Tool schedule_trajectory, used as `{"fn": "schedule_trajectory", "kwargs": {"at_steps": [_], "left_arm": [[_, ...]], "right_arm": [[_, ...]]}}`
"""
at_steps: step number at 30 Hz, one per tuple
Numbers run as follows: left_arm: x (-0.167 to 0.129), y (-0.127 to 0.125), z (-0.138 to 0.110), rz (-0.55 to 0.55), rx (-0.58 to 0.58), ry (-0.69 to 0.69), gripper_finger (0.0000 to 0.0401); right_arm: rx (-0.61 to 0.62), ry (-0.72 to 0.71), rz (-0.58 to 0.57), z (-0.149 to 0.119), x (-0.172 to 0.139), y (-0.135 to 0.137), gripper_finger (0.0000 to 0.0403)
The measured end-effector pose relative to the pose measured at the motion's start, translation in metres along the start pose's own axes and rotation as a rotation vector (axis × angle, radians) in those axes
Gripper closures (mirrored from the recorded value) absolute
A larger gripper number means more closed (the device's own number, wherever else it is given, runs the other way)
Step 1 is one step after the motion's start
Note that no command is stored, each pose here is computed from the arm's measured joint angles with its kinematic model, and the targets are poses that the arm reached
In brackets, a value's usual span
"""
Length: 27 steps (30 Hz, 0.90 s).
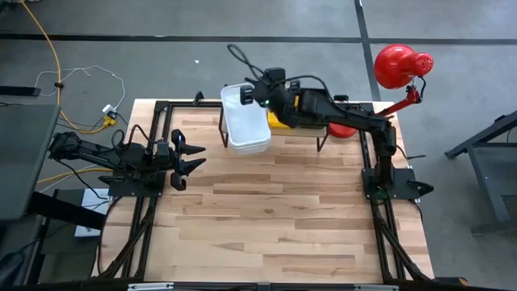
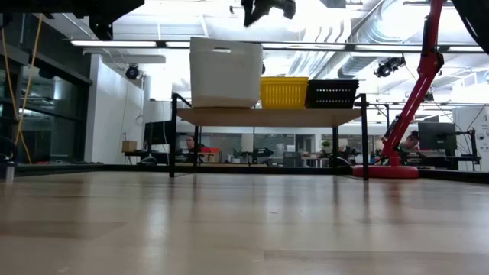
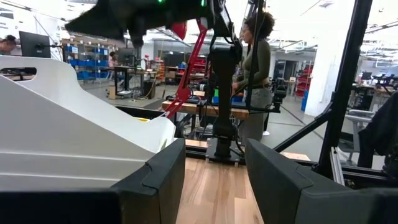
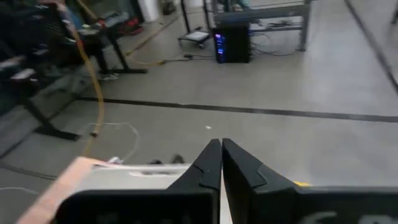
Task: Stack baskets on shelf by color
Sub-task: Stack the white bin into the other white bin on the shelf
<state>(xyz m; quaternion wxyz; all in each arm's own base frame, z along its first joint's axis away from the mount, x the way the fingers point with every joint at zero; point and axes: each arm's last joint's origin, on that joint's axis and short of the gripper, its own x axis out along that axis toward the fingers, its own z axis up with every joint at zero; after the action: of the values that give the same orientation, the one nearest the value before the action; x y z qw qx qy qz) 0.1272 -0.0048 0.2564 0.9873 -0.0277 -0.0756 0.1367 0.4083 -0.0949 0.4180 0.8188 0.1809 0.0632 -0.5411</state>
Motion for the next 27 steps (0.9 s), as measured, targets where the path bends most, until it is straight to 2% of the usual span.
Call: {"fn": "schedule_trajectory", "kwargs": {"at_steps": [4,8,13,18,23,27], "left_arm": [[0.000,0.000,0.000,0.000,0.000,0.000,0.0245],[0.000,0.000,-0.001,0.001,0.003,0.007,0.0245],[0.000,0.000,-0.001,0.001,-0.001,0.012,0.0245],[0.000,0.000,-0.001,0.001,-0.002,0.013,0.0245],[0.000,0.000,-0.001,0.002,-0.005,0.014,0.0245],[0.000,0.000,-0.002,0.002,-0.023,0.022,0.0245]], "right_arm": [[0.008,0.017,0.088,0.017,-0.009,0.001,0.0399],[-0.119,0.092,0.153,0.013,-0.014,0.002,0.0398],[-0.187,0.231,0.110,-0.001,-0.013,-0.008,0.0383],[-0.240,0.290,0.066,-0.010,-0.013,-0.013,0.0321],[-0.244,0.297,0.055,-0.034,0.006,-0.010,0.0246],[-0.243,0.313,0.011,-0.046,0.025,-0.019,0.0217]]}}
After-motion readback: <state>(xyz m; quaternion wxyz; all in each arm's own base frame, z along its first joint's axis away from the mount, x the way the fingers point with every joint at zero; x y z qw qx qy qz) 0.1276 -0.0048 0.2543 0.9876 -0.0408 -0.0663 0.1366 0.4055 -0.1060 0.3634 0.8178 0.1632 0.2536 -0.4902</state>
